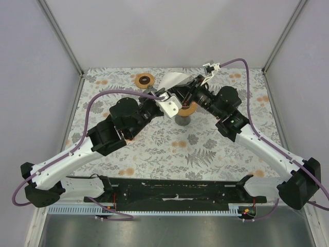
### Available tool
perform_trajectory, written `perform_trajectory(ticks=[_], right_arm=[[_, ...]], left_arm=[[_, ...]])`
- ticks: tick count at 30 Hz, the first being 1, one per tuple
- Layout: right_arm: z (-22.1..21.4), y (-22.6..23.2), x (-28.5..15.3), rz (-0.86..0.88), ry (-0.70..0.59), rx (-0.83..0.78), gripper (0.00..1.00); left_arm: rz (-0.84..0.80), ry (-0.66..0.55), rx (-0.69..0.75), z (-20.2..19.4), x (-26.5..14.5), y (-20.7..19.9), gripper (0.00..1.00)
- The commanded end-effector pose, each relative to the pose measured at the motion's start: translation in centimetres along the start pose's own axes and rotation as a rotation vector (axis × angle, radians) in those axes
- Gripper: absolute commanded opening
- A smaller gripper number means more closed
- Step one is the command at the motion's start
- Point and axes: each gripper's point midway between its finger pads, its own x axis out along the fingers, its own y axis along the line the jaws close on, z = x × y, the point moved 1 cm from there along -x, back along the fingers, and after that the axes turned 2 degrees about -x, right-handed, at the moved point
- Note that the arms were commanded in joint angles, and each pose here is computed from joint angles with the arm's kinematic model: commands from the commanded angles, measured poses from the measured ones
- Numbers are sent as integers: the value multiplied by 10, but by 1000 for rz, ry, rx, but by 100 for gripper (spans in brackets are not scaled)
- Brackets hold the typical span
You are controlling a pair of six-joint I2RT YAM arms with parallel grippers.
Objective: Place the coffee filter in the dripper
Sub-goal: Adjust the coffee filter.
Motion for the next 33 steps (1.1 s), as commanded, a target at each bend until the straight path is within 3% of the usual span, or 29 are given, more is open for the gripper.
perform_trajectory(ticks=[1,5,6,10,16,20,22,26,33], right_arm=[[37,19,3,54,-102,9,18],[35,18,2,46,-99,19,0],[34,18,2,46,-90,22,0],[28,17,3,37,-61,48,0],[26,18,3,35,-35,41,0],[28,22,4,52,-18,7,0],[27,22,3,50,-4,-7,0],[25,8,1,-20,-1,-26,0],[17,-15,3,-91,-18,69,0]], left_arm=[[76,-59,39,14,-3,19,2],[150,-33,62,12,0,30,2],[167,-32,67,13,2,33,2],[211,-45,77,21,6,43,29],[105,-15,83,14,13,21,42],[103,51,72,6,21,18,43],[102,74,58,5,23,19,38],[126,82,50,8,24,25,2],[271,-53,180,33,16,57,2]])
